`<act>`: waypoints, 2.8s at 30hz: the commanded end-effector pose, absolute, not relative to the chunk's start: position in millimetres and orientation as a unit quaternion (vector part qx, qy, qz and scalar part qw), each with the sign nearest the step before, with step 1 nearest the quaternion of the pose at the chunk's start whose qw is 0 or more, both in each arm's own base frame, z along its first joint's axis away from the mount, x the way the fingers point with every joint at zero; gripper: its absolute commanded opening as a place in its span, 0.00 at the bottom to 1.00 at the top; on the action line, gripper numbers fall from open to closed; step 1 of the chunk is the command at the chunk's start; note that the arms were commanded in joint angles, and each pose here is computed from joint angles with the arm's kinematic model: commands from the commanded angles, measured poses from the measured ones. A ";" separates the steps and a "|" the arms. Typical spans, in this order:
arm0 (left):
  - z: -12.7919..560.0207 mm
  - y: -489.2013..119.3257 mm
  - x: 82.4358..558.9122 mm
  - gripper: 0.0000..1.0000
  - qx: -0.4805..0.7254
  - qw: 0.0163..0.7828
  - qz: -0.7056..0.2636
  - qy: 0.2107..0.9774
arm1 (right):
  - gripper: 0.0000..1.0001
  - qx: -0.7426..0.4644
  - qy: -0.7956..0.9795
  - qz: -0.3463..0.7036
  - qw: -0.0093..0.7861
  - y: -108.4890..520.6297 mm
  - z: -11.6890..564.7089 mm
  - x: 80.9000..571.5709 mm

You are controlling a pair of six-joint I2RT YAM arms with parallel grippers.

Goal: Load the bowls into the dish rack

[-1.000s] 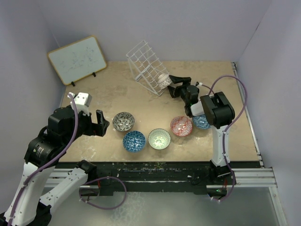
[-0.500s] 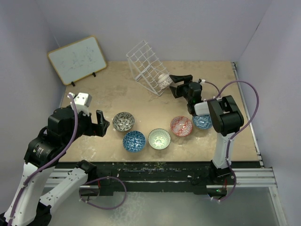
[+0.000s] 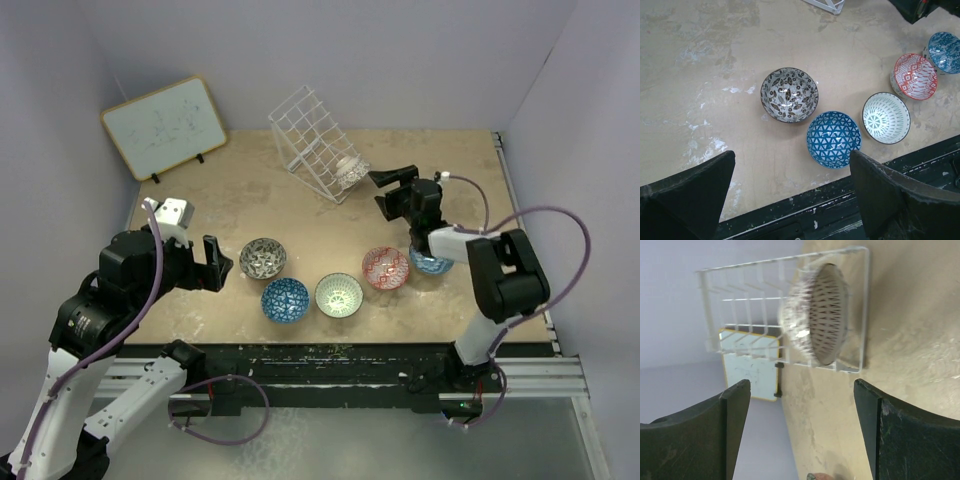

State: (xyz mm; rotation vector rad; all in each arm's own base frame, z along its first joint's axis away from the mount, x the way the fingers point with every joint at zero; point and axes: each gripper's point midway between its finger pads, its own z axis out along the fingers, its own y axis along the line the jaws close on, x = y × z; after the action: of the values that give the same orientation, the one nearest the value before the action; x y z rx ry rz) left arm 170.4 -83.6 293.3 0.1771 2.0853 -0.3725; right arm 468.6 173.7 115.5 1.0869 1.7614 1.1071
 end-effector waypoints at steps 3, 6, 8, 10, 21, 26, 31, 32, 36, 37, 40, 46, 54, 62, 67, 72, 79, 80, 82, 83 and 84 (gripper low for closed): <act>300.3 -92.3 178.5 0.99 0.071 0.501 -0.173 0.845 | 0.86 0.387 0.713 0.363 0.459 143.0 158.0 431.0; 300.5 -94.1 178.6 0.99 0.072 0.501 -0.178 0.844 | 0.86 0.363 0.725 0.331 0.483 129.0 174.0 409.6; 300.5 -94.6 178.6 0.99 0.073 0.501 -0.179 0.843 | 0.86 0.338 0.754 0.288 0.484 120.6 173.4 397.6; 300.9 -94.4 178.2 0.99 0.074 0.502 -0.179 0.843 | 0.86 0.303 0.789 0.238 0.479 111.9 169.4 385.7; 303.8 -99.5 176.0 0.99 0.085 0.508 -0.194 0.835 | 0.80 0.226 0.895 0.007 0.385 52.1 127.1 325.5; 306.3 -100.5 172.9 0.99 0.084 0.513 -0.203 0.830 | 0.73 0.218 0.907 -0.015 0.359 48.0 116.5 319.0; 308.8 -99.9 169.5 0.99 0.085 0.518 -0.207 0.825 | 0.65 0.207 0.913 -0.003 0.351 57.2 107.6 330.9; 308.9 -99.7 169.2 0.99 0.085 0.518 -0.207 0.826 | 0.64 0.207 0.914 -0.004 0.348 58.4 104.4 334.2; 311.1 -99.2 165.9 0.99 0.083 0.518 -0.211 0.825 | 0.51 0.199 0.925 -0.005 0.324 65.2 87.3 343.4; 311.2 -98.9 165.0 0.99 0.083 0.518 -0.212 0.825 | 0.50 0.198 0.927 -0.003 0.318 67.1 83.6 344.5; 311.6 -97.2 163.0 0.99 0.081 0.519 -0.210 0.825 | 0.48 0.199 0.928 -0.001 0.314 69.3 78.1 347.0; 311.3 -96.5 163.3 0.99 0.081 0.516 -0.207 0.827 | 0.41 0.200 0.928 -0.006 0.315 67.6 72.0 348.1; 308.8 -95.2 163.2 0.99 0.078 0.514 -0.204 0.830 | 0.32 0.198 0.930 -0.024 0.310 62.9 60.1 349.4; 309.9 -94.1 163.3 0.99 0.074 0.516 -0.203 0.829 | 0.00 0.199 0.922 -0.027 0.331 58.8 74.8 350.9; 309.8 -94.9 165.4 0.99 0.074 0.515 -0.202 0.829 | 0.00 0.186 0.907 0.015 0.377 69.7 110.3 365.1; 310.3 -94.8 166.9 0.99 0.073 0.516 -0.200 0.830 | 0.00 0.150 0.870 0.132 0.450 105.7 171.0 386.4; 312.6 -94.4 165.6 0.99 0.070 0.516 -0.202 0.830 | 0.00 0.112 0.787 0.282 0.538 146.2 259.6 395.3; 312.9 -94.0 165.3 0.99 0.069 0.516 -0.202 0.830 | 0.00 0.105 0.771 0.306 0.549 152.5 273.7 395.1; 313.5 -93.8 165.6 0.99 0.069 0.516 -0.201 0.830 | 0.00 0.083 0.735 0.359 0.568 167.7 304.4 395.1; 313.9 -93.8 165.6 0.99 0.070 0.516 -0.201 0.830 | 0.00 0.070 0.719 0.387 0.573 176.2 317.3 394.5; 314.5 -94.0 166.0 0.99 0.069 0.516 -0.201 0.830 | 0.00 0.059 0.696 0.415 0.582 184.0 332.7 394.7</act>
State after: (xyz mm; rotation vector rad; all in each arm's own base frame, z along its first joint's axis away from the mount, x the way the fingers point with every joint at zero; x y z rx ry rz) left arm 161.8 -95.0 299.0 0.1918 2.0324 -0.4811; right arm 385.7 143.5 215.3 0.3080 2.0006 0.6417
